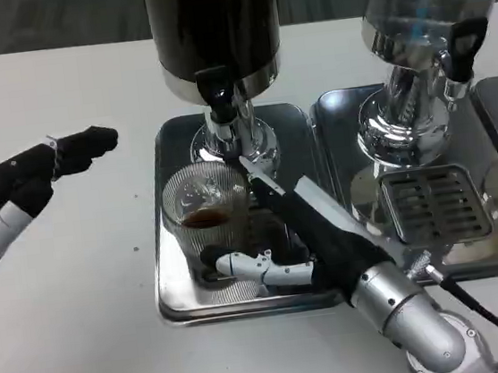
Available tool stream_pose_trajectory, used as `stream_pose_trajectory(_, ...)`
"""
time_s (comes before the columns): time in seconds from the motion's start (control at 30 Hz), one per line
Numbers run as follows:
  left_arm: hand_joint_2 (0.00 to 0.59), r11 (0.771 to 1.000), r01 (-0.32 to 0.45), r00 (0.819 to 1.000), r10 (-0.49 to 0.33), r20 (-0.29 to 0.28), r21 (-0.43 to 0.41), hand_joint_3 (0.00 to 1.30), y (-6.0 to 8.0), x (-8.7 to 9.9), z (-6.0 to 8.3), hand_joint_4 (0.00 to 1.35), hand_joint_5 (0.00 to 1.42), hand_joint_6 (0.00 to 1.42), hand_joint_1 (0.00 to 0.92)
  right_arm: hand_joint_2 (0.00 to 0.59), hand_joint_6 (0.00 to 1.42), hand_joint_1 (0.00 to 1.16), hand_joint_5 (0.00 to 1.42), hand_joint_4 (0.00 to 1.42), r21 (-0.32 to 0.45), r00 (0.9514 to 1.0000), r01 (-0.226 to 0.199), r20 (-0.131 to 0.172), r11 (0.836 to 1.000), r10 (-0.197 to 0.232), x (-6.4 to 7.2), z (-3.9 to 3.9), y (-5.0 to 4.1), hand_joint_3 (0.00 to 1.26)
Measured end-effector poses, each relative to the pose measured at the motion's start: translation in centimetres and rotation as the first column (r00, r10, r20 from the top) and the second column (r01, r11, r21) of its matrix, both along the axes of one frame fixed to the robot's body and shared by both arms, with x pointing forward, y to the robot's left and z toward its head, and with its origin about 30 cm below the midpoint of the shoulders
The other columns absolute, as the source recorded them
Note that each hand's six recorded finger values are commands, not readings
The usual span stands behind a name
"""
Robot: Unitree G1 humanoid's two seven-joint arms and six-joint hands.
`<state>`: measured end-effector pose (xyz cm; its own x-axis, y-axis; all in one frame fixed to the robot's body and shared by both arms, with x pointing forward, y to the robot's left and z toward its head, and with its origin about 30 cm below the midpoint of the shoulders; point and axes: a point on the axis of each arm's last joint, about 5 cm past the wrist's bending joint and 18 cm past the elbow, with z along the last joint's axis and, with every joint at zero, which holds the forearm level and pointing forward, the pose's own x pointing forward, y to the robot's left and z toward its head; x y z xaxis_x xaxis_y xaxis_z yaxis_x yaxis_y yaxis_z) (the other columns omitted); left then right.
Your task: Grasp the cup under the faucet to collect the drink, then remove the cup.
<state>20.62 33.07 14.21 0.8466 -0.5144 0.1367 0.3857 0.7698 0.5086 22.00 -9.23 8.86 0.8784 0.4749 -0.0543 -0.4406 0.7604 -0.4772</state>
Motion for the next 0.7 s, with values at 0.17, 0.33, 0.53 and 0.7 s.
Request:
stream_pose_trajectory(0.17, 0.133, 1.0, -0.009, 1.0, 0.009, -0.011, -0.003, 0.28, 0.1, -0.3, -0.2, 0.2, 0.15, 0.14, 0.0, 0.189, 0.07, 0.59, 0.0, 0.0, -0.001, 1.0, 0.002, -0.005, 1.0, -0.002, -0.1, -0.04, 0.24, 0.0)
stream_pose_trajectory(0.33, 0.133, 1.0, -0.016, 1.0, 0.016, -0.022, -0.005, 0.29, 0.1, -0.5, -0.5, 0.2, 0.15, 0.14, 0.0, 0.19, 0.08, 0.59, 0.0, 0.0, -0.009, 1.0, -0.006, -0.003, 1.0, 0.006, -0.1, -0.01, 0.51, 0.0)
stream_pose_trajectory(0.53, 0.138, 1.0, -0.018, 1.0, 0.018, -0.025, -0.005, 0.29, 0.1, -0.7, -0.5, 0.2, 0.15, 0.14, 0.0, 0.194, 0.11, 0.6, 0.03, 0.0, -0.038, 0.9999, 0.008, 0.013, 0.999, -0.007, -0.2, -0.06, 0.93, 0.0)
stream_pose_trajectory(0.7, 0.14, 1.0, -0.023, 0.999, 0.022, -0.026, -0.007, 0.29, 0.1, -0.7, -0.5, 0.2, 0.15, 0.14, 0.0, 0.194, 0.21, 0.6, 0.1, 0.0, -0.071, 0.9993, 0.024, 0.032, 0.997, -0.022, -0.3, -0.14, 1.2, 0.0)
